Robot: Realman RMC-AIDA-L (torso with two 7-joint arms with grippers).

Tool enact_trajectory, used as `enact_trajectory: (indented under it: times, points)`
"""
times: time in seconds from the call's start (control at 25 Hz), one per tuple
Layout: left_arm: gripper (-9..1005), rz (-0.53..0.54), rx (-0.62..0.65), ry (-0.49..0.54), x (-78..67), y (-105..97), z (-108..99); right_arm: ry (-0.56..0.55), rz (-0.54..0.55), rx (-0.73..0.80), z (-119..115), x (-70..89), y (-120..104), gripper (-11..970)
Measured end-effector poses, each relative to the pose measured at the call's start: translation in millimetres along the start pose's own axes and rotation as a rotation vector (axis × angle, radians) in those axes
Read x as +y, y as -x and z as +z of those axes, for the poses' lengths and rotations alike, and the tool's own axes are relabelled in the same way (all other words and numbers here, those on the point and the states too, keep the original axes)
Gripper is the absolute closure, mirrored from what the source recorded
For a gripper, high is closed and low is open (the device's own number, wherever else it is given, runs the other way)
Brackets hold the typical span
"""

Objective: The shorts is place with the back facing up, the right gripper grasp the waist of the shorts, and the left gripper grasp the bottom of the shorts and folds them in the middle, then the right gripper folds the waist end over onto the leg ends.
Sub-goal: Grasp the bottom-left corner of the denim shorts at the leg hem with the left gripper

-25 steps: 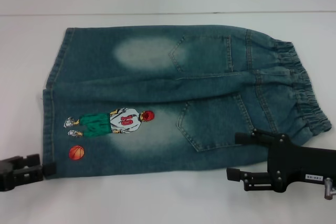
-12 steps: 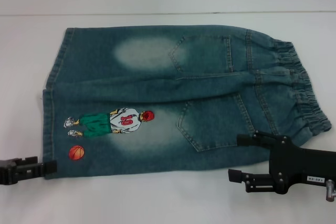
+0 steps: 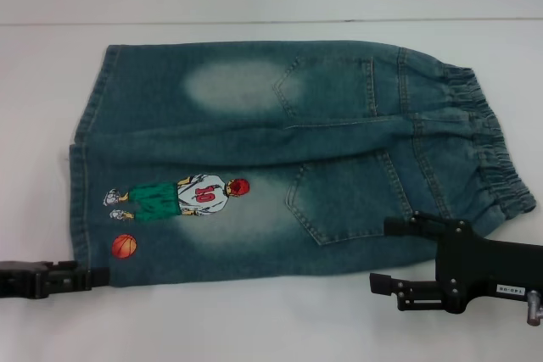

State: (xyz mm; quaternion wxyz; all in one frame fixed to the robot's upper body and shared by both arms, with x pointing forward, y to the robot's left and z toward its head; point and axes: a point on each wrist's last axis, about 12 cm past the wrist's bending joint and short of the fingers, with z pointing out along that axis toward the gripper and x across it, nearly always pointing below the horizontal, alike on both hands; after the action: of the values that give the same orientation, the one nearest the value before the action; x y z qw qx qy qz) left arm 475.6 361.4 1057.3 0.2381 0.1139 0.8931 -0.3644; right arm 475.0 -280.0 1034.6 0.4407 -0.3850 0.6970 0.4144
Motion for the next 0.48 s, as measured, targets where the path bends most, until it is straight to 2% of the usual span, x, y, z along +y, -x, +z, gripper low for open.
enact_trajectory:
  times: [0.48]
  points:
    - [119, 0.025, -0.013, -0.057, -8.9, 6.3, -2.3, -0.020, 0.002, 0.011, -0.6, -1.6, -2.1, 25]
